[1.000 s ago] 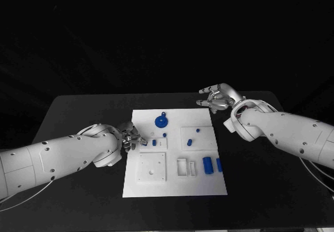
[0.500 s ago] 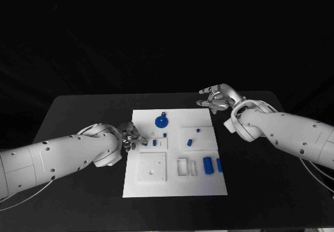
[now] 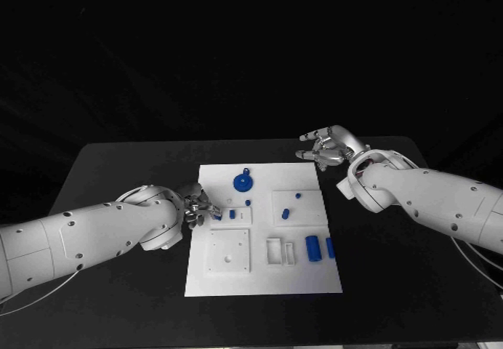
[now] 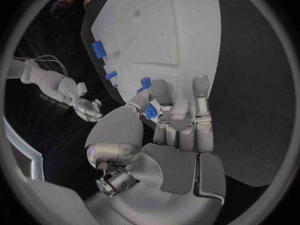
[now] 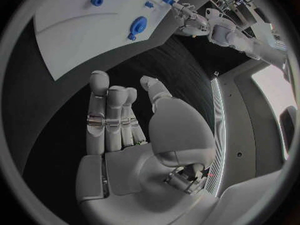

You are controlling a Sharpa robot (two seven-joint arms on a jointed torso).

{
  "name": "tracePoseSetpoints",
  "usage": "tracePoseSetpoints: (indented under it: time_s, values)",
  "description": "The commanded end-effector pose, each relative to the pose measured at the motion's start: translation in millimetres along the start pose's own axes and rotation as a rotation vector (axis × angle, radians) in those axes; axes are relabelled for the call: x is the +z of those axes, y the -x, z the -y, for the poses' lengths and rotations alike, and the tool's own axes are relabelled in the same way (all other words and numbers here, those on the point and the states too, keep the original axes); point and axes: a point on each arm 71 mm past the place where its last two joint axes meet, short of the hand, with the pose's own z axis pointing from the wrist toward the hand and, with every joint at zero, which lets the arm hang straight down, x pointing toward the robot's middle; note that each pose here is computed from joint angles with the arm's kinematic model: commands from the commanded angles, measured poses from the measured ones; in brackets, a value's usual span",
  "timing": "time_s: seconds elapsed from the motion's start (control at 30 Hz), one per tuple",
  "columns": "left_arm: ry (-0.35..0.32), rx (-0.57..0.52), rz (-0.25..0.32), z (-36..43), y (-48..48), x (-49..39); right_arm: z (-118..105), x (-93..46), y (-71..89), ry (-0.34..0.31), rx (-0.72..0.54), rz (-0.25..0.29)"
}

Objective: Assemble the parts on the task board

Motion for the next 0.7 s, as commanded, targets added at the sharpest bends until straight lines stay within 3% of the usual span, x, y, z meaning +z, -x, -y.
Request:
tracePoseSetpoints:
  time_s: [0.03,0.7]
  values:
    - [0.036,0.056,-0.095,-6.6,-17.6,-0.1,-1.2,0.0,-1.5,0.013,0.000,-0.014]
    - [0.033,0.078,-0.045,-6.4,-15.0,-0.2,-1.2,-0.3,-1.2,0.014,0.000,-0.012]
